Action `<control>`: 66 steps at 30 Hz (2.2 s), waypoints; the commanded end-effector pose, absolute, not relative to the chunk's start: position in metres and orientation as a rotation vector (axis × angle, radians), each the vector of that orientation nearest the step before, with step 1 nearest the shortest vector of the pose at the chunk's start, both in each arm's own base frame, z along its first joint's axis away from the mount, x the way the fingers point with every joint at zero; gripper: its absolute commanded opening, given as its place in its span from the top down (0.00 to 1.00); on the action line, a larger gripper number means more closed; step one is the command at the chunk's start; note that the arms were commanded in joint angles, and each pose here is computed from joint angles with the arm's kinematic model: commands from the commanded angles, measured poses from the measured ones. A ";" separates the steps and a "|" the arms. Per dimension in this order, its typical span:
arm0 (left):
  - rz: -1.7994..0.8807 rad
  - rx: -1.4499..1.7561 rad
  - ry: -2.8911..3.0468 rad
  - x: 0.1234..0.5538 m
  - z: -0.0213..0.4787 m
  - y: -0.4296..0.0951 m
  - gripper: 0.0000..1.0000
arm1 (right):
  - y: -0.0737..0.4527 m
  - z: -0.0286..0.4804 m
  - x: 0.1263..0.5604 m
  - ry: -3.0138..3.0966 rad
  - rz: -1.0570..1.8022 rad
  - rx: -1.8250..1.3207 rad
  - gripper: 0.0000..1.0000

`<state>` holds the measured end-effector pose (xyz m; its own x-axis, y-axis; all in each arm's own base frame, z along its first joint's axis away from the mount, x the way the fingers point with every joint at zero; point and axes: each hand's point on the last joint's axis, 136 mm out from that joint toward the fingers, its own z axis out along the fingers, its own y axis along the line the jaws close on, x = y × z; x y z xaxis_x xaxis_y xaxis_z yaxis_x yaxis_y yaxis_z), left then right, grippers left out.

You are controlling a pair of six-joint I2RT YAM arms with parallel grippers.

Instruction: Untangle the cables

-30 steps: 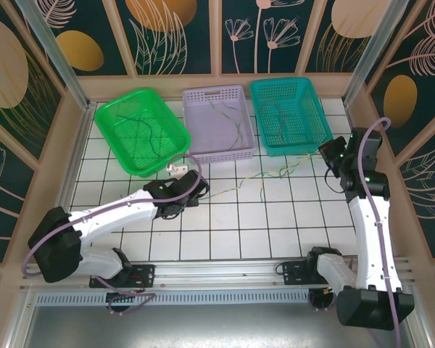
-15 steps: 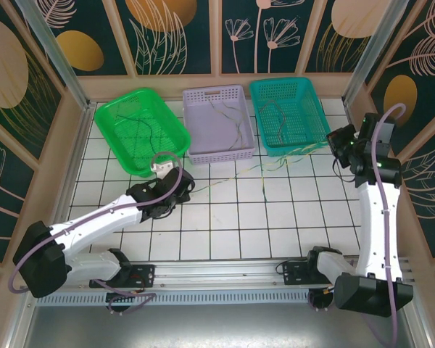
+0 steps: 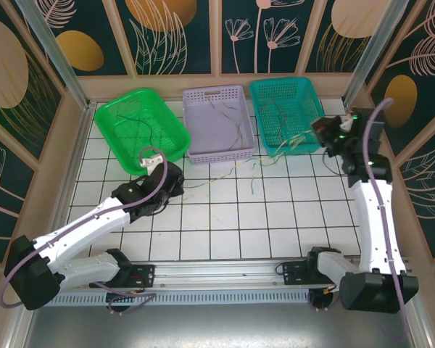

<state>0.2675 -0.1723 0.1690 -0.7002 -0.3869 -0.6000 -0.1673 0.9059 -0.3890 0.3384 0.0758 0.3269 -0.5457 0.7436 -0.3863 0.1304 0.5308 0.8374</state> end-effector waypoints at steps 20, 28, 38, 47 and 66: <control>-0.912 -0.342 2.058 0.316 0.292 -0.256 1.00 | 0.211 0.297 0.290 2.155 1.094 0.219 1.00; -0.812 -0.358 2.071 0.331 0.300 -0.256 1.00 | 0.206 0.277 0.275 2.225 0.915 0.211 1.00; -0.719 -0.221 2.234 0.319 0.248 -0.268 1.00 | 0.200 0.293 0.287 2.166 0.928 0.289 1.00; -0.542 -0.062 2.332 0.291 0.196 -0.278 1.00 | 0.184 0.285 0.298 2.217 0.998 0.497 1.00; -0.776 -0.158 2.245 0.272 0.284 -0.278 0.31 | 0.171 0.260 0.295 2.278 0.949 0.501 1.00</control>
<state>0.2778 -0.2834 0.2432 -0.7389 -0.2825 -0.6117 0.1133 0.8428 -0.5261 0.2994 0.1732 0.2620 -0.7382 0.5663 -0.3666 0.1247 0.6486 0.7509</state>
